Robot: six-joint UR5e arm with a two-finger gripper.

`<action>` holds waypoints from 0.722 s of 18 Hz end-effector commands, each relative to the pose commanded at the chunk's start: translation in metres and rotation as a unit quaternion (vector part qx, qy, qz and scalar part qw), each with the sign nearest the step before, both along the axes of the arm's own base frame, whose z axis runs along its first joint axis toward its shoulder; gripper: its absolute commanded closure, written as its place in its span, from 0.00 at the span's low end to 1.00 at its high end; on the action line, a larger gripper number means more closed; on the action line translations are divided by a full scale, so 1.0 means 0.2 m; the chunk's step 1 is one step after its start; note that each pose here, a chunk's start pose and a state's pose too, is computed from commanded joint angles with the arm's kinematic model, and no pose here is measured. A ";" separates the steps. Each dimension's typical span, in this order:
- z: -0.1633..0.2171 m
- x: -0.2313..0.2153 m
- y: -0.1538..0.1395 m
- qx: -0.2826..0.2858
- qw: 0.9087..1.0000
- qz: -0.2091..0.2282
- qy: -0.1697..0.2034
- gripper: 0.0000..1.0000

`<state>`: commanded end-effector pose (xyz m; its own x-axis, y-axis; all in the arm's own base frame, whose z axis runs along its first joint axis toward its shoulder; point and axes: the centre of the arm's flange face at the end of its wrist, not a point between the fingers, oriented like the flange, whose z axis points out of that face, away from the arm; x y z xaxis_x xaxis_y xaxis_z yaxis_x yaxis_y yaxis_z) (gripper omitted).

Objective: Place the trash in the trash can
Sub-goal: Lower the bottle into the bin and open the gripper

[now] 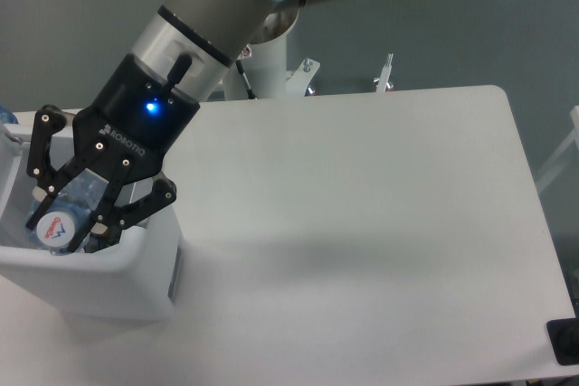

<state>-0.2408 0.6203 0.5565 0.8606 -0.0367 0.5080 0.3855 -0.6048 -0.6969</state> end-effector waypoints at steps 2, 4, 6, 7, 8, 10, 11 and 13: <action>-0.02 0.02 -0.03 0.002 1.000 -0.010 0.015 0.42; -0.03 0.03 -0.04 0.006 0.999 -0.019 0.026 0.23; -0.04 0.03 -0.04 0.004 0.999 -0.020 0.027 0.16; -0.07 0.03 -0.05 0.001 1.000 -0.019 0.025 0.15; -0.08 0.02 -0.05 -0.001 1.000 -0.018 0.024 0.10; -0.08 -0.03 -0.07 -0.005 0.999 -0.006 0.031 0.08; -0.05 -0.06 -0.08 -0.005 0.999 0.003 0.038 0.06; 0.02 -0.15 -0.13 0.002 0.998 0.021 0.052 0.00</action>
<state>-0.2699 0.5947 0.5612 0.9095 -0.0008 0.4157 0.3362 -0.5867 -0.7367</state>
